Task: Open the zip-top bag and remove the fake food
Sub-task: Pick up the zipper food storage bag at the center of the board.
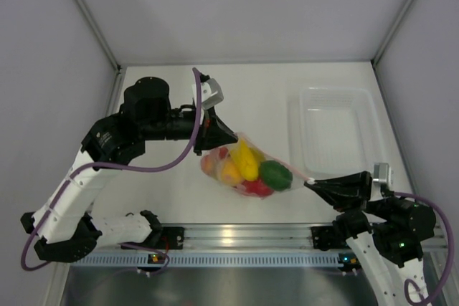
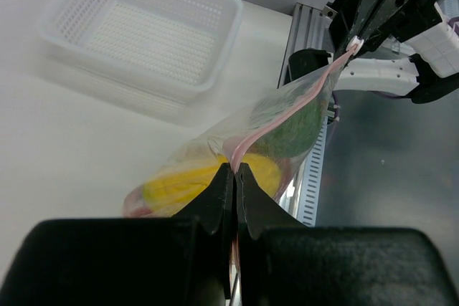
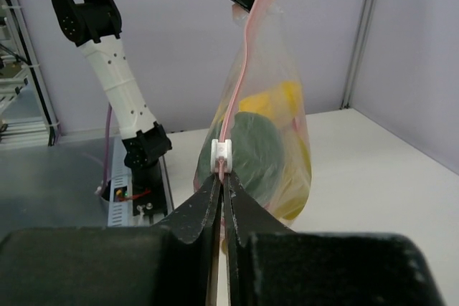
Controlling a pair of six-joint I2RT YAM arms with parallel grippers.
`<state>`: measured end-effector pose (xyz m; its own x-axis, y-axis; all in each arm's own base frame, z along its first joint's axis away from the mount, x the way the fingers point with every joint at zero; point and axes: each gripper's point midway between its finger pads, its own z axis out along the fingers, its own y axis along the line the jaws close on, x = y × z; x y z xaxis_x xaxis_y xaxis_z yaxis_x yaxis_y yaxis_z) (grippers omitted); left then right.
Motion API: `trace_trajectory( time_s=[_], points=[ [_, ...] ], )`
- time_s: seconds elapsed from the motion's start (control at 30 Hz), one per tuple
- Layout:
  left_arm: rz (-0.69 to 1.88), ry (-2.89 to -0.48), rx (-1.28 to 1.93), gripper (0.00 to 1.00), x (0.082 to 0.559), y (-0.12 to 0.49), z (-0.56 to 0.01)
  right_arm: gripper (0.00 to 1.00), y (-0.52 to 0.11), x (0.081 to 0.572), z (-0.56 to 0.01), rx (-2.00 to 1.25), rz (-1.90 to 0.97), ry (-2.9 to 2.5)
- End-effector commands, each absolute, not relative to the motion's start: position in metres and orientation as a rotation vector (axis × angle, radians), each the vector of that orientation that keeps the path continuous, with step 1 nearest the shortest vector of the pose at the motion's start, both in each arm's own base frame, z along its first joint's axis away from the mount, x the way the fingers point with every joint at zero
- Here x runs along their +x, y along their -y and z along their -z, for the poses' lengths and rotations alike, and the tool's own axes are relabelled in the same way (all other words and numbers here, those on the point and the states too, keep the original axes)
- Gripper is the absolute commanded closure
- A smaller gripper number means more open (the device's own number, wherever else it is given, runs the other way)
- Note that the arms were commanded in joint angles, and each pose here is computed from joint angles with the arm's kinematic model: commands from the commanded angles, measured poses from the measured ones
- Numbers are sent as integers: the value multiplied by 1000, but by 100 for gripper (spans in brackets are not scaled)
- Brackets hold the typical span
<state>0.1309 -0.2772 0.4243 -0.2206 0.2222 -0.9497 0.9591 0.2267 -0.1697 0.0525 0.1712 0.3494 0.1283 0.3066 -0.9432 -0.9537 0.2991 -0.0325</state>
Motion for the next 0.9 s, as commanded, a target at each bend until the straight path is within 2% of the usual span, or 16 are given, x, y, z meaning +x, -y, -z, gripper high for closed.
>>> trace_trajectory(
  time_s=[0.0, 0.27, 0.67, 0.7, 0.77, 0.83, 0.87],
  points=[
    [1092, -1506, 1102, 100, 130, 280, -457, 100, -162, 23, -374, -825, -1001, -860],
    [1051, -1508, 1063, 100, 136, 276, -460, 100, -159, 26, -372, -806, -981, -881],
    [876, -1620, 866, 100, 176, 266, -441, 100, -156, 67, -379, -689, -934, -1051],
    [862, -1624, 848, 89, 180, 265, -440, 100, -160, 73, -384, -707, -942, -1079],
    [812, -1666, 816, 83, 191, 263, -426, 100, -164, 84, -386, -712, -956, -1125],
    [735, -1709, 758, 67, 208, 253, -415, 100, -170, 103, -389, -709, -980, -1196],
    [716, -1733, 739, 66, 216, 250, -408, 100, -172, 110, -389, -707, -987, -1218]
  ],
)
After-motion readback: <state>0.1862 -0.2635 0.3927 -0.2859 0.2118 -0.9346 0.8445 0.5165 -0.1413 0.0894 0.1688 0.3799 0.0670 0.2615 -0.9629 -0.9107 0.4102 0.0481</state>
